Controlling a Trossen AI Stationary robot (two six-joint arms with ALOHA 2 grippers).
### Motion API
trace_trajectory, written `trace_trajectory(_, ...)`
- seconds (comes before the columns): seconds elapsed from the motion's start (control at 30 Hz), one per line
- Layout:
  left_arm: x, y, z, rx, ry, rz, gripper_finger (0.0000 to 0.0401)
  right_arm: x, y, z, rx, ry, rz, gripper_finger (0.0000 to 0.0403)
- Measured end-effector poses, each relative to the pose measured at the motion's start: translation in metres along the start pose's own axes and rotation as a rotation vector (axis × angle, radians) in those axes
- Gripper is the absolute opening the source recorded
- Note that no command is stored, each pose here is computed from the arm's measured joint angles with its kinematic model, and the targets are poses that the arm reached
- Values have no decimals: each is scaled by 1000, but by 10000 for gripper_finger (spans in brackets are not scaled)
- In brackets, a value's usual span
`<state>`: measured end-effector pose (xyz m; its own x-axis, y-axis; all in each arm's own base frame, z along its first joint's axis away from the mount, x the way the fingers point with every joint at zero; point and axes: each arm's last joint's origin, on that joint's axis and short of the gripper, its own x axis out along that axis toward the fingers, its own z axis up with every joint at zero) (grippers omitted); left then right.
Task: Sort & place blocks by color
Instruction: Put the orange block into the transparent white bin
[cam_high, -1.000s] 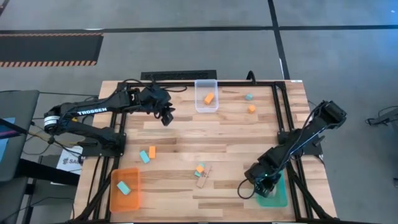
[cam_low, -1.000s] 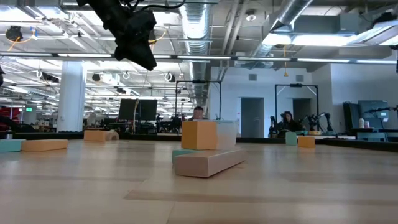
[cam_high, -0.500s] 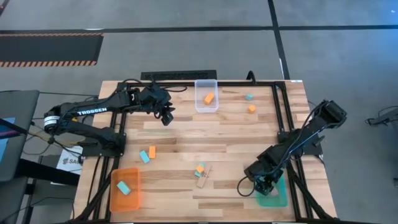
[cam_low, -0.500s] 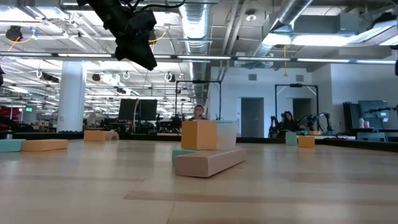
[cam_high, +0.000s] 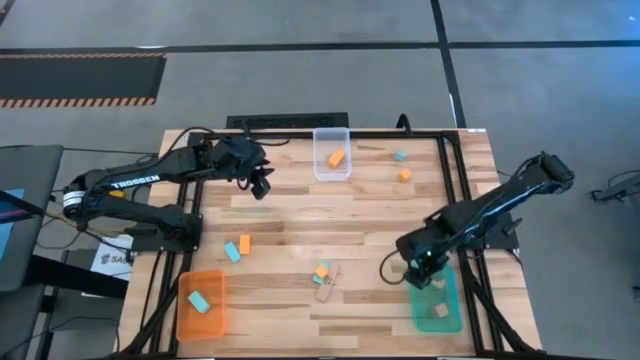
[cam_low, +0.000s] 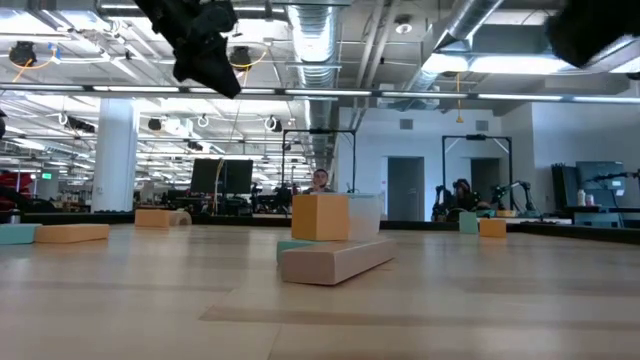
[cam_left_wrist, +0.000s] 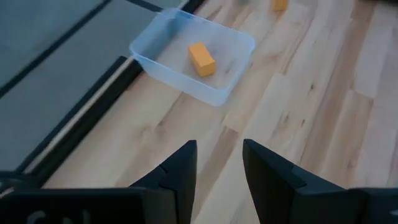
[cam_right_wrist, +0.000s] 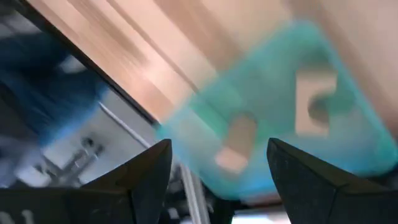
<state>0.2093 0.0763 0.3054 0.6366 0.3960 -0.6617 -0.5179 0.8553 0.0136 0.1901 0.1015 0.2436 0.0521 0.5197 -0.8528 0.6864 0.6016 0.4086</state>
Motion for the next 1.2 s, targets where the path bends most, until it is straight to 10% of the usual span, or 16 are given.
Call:
trace_trajectory(0.27,-40,8,1,-55,-157,5,116,-38,21,25,-210,-472,179,286)
trace_trajectory(0.57,-45,6,-27,-86,-206,-65,116,-31,65,73,-841,-892,195,286)
trace_trajectory(1.2,-14,-20,-85,-209,-234,-293,116,68,85,154,-1206,-778,-16,286)
